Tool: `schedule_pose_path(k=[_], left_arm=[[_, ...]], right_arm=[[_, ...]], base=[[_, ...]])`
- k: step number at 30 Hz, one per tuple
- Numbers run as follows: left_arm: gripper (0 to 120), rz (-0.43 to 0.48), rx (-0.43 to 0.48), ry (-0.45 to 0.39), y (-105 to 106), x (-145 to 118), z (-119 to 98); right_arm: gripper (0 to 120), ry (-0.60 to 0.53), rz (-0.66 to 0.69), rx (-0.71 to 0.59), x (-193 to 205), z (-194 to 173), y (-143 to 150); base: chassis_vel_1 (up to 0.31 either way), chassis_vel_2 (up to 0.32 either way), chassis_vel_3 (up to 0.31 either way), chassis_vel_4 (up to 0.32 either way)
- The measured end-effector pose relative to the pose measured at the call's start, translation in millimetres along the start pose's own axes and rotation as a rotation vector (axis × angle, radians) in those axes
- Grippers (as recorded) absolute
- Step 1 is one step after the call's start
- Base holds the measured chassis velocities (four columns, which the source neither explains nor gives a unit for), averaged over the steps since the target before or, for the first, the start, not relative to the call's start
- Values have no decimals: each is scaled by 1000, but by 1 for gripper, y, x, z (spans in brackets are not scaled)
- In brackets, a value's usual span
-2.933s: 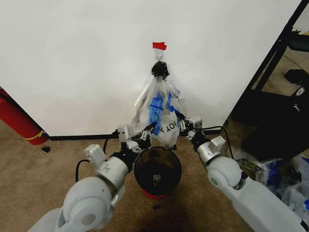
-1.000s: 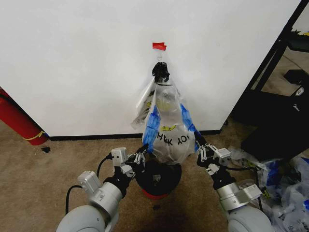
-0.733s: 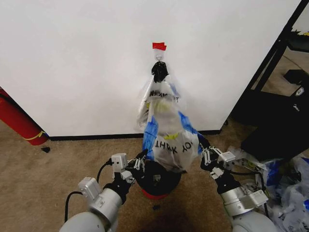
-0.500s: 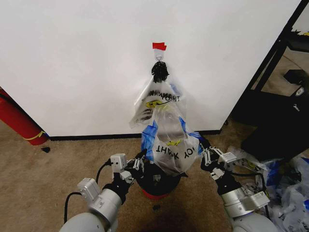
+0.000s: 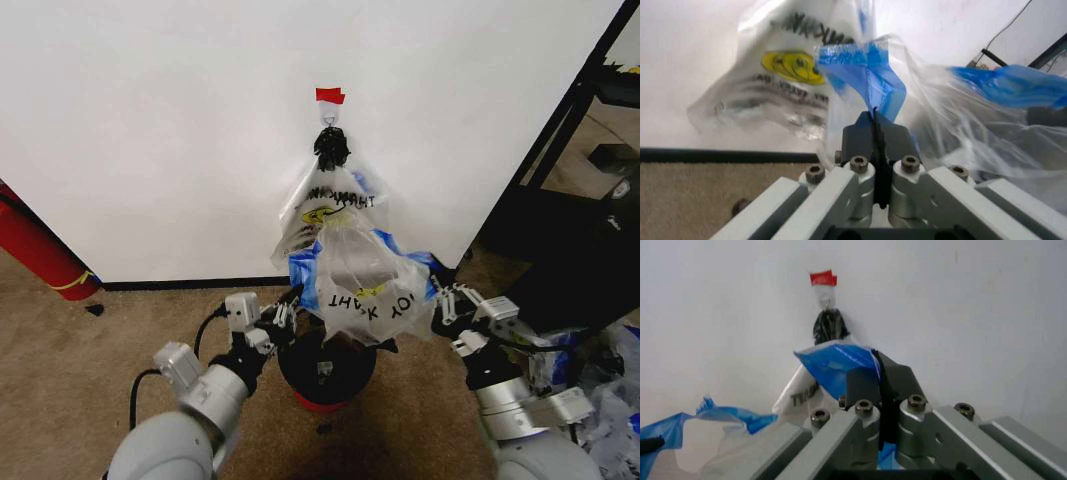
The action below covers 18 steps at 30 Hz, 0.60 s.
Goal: Pick up the garbage bag from the wall and place it over the trash bin.
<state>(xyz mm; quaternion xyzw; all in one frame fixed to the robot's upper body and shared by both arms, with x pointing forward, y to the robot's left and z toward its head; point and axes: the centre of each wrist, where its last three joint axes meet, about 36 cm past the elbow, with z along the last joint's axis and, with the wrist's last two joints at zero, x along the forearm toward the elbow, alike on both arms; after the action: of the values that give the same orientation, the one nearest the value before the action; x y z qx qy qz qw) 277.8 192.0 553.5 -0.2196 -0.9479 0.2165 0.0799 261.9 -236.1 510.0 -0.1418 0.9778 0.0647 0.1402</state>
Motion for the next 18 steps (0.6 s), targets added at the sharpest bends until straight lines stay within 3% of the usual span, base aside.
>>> schedule_pose_path(k=[18], left_arm=[[0,13,-129,-124,16,-4,-36]], right_arm=[[0,-36,-113,-46,-24,-40,-5]], base=[[0,0,0,0]])
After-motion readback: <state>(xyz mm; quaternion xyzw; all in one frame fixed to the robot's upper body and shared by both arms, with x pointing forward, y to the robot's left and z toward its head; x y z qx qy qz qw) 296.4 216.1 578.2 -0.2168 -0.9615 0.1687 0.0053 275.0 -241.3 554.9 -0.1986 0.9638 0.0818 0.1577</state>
